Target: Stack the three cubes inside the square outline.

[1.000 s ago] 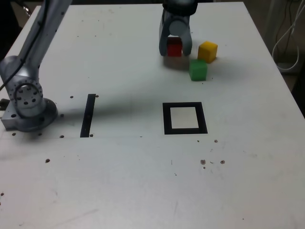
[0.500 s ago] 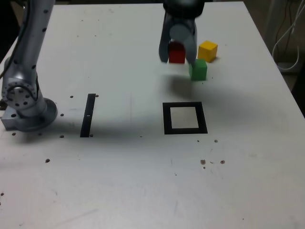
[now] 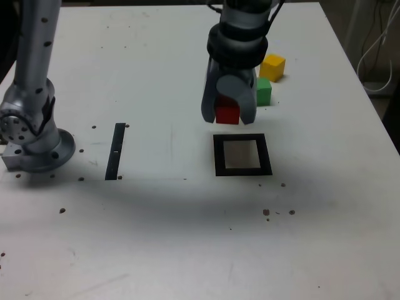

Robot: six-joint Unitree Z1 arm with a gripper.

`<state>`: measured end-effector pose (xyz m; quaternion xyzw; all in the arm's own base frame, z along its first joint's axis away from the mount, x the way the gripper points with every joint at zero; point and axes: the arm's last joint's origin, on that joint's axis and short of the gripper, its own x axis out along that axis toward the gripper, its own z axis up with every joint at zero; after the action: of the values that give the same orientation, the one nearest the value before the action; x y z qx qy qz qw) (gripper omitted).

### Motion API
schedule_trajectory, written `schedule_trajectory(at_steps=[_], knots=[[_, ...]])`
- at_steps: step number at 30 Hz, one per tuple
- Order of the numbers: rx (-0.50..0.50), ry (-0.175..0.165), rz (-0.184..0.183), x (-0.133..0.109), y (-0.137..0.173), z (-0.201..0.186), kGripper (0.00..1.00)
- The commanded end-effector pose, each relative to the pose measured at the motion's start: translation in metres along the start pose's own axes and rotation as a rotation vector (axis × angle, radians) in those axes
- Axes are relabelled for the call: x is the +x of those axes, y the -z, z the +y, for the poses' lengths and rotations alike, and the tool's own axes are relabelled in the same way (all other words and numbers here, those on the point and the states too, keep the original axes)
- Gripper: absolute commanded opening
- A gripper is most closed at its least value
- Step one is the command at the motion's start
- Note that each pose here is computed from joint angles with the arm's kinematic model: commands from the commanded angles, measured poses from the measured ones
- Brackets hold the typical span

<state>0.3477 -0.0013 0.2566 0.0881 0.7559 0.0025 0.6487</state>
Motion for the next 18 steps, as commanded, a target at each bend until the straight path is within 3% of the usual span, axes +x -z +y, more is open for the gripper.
schedule_trajectory(at_steps=[1,9,18], knots=[[-0.005,0.012,0.005,0.005,-0.003,-0.004,0.17],[0.011,0.051,-0.004,0.017,-0.018,-0.016,0.17],[0.028,0.084,0.030,0.035,-0.027,-0.019,0.20]])
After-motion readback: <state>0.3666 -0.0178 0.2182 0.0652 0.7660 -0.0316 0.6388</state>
